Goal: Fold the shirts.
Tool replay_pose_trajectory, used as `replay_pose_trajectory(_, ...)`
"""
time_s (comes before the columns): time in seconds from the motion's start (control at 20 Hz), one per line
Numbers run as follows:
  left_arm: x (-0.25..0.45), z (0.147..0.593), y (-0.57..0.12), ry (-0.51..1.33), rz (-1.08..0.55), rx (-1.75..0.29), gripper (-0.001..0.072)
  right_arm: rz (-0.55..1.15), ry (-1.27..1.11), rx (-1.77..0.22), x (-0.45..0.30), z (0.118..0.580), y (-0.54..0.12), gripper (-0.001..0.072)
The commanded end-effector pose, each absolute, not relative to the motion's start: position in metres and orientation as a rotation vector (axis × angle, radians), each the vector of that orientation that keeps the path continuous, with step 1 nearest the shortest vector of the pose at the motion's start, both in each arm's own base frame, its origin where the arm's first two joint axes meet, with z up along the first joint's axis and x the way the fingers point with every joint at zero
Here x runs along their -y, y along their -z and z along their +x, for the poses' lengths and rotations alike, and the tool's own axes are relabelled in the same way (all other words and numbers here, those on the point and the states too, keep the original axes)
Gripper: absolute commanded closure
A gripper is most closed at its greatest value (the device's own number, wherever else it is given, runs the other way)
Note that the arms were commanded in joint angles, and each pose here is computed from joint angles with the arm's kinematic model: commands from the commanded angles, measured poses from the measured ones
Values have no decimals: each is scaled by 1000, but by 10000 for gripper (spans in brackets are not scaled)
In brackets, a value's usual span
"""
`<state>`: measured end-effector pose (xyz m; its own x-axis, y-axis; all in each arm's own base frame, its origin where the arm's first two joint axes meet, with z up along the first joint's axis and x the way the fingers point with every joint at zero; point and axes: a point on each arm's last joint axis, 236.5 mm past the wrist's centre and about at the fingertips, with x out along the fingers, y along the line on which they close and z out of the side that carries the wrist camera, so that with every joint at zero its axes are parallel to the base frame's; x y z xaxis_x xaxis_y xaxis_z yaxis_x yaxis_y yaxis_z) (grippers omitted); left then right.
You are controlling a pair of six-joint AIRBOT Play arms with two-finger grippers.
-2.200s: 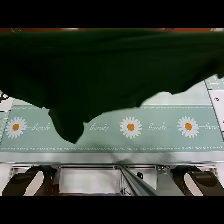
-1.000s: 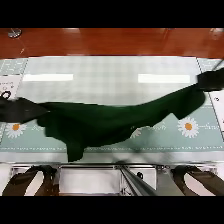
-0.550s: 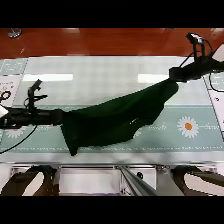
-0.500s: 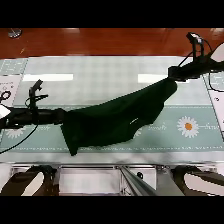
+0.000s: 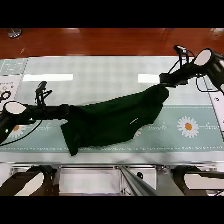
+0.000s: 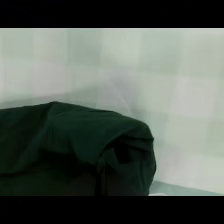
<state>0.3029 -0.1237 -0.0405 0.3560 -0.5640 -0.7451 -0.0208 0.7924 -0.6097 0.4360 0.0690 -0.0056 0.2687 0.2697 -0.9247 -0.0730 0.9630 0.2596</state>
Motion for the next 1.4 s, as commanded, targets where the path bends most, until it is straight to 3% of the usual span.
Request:
replay_pose_trajectory(0.0,110,320,31,352,-608,-1142,356,166,-256,-1310,-74,430,10,671)
replay_pose_trajectory(0.05,98,333,13,346,-622,-1104,300,157,-263,-1313,-74,429,11,671)
replay_pose_trajectory(0.25,22,381,-101,246,-746,-916,300,136,-279,-1327,-74,425,12,671)
replay_pose_trajectory(0.45,39,349,-152,345,-741,-997,300,130,-279,-1307,-73,429,11,671)
replay_pose_trajectory(0.6,87,299,-115,400,-642,-1185,301,129,-277,-1296,-73,432,10,671)
replay_pose_trajectory(0.85,156,199,5,402,-565,-1539,289,99,-279,-1303,-69,430,12,671)
replay_pose_trajectory(0.95,171,164,42,396,-535,-1635,158,96,-282,-1308,-69,429,12,672)
replay_pose_trajectory(1.0,172,153,56,393,-503,-1660,156,94,-285,-1311,-69,428,12,671)
replay_pose_trajectory(1.15,154,143,80,312,-415,-1687,156,83,-296,-1323,-70,425,13,671)
replay_pose_trajectory(1.35,117,166,68,228,-240,-1643,157,81,-301,-1335,-70,422,13,671)
